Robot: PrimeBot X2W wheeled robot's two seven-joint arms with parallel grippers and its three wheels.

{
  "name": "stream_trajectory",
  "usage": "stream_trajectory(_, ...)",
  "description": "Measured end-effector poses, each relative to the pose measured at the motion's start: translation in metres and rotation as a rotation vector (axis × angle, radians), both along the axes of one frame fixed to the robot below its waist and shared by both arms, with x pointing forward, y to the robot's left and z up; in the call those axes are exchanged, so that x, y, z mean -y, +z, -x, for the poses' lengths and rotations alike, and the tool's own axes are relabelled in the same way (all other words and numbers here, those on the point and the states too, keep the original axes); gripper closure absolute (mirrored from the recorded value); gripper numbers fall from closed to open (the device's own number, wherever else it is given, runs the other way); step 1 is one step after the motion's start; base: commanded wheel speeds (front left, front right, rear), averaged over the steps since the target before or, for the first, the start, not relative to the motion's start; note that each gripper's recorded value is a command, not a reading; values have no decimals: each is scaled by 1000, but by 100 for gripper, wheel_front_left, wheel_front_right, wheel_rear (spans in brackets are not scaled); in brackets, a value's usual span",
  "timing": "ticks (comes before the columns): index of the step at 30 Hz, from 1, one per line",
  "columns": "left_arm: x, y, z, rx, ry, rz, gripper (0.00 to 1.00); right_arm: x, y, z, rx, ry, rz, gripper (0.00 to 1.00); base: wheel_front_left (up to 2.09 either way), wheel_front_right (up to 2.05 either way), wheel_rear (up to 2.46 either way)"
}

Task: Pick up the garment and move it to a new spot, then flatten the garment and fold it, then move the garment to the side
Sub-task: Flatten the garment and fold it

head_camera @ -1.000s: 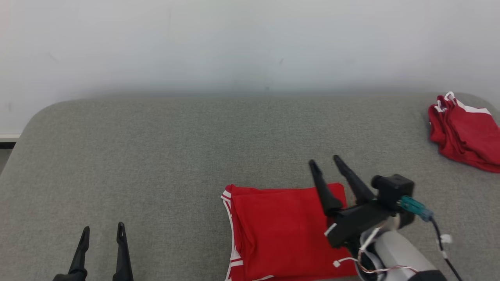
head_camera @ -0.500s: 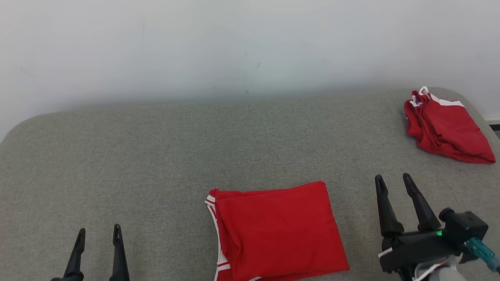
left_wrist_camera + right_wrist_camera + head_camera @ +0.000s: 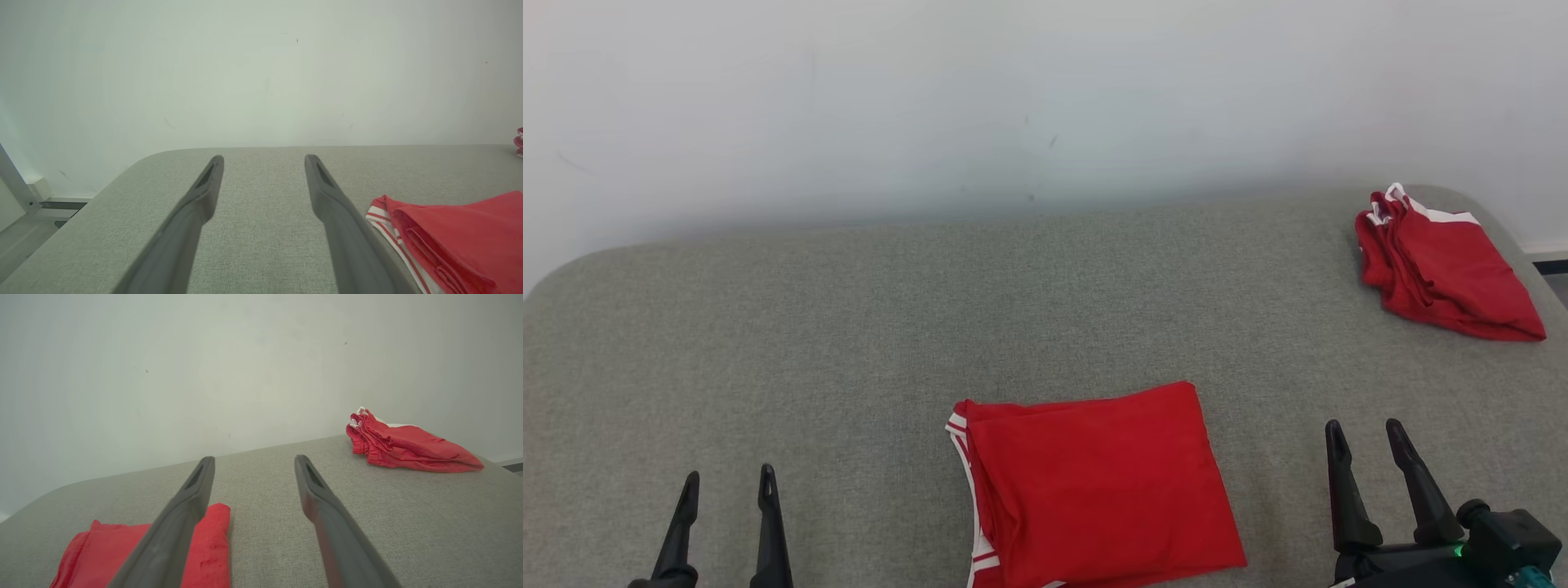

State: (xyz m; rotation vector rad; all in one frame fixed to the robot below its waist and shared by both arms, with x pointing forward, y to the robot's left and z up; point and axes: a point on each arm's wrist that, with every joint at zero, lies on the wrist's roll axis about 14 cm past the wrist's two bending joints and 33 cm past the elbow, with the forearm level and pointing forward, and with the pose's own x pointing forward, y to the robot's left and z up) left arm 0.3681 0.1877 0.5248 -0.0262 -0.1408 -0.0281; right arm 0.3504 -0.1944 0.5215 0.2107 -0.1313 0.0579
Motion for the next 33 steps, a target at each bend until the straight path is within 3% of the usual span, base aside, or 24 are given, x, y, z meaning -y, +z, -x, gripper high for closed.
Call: stream_trajectory(33, -21, -5, 27, -14, 53, -5, 0, -30, -12, -3, -36, 79, 20, 0, 0, 0, 0)
